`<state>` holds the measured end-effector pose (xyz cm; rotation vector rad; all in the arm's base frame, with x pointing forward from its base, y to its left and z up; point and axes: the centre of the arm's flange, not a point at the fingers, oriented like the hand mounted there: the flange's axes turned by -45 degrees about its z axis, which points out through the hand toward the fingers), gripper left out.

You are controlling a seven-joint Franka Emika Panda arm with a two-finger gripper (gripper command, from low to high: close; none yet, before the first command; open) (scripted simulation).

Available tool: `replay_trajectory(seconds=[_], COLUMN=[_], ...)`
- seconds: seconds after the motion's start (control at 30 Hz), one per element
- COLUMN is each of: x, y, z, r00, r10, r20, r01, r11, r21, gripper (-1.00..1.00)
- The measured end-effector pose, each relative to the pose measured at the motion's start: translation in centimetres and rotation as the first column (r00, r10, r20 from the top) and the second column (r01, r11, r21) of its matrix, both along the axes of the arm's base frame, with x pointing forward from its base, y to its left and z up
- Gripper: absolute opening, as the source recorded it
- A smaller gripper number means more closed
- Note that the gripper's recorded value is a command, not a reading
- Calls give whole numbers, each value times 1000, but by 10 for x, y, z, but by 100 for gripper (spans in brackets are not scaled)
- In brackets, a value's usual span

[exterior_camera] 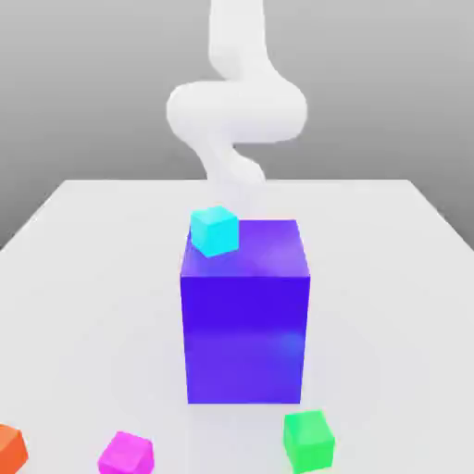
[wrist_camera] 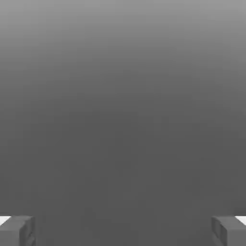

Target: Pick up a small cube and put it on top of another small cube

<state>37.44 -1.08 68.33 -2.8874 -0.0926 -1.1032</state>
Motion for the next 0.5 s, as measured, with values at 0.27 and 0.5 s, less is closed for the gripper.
replay_trajectory(seconds=[0.27,0.5], x=[78,122], y=[-21,-29], z=[-105,-206], r00=[949,855], r10=[255,431], r20=[-183,-289], r01=[-249,-419], r11=[967,902], r21=[54,106], gripper=[0,0])
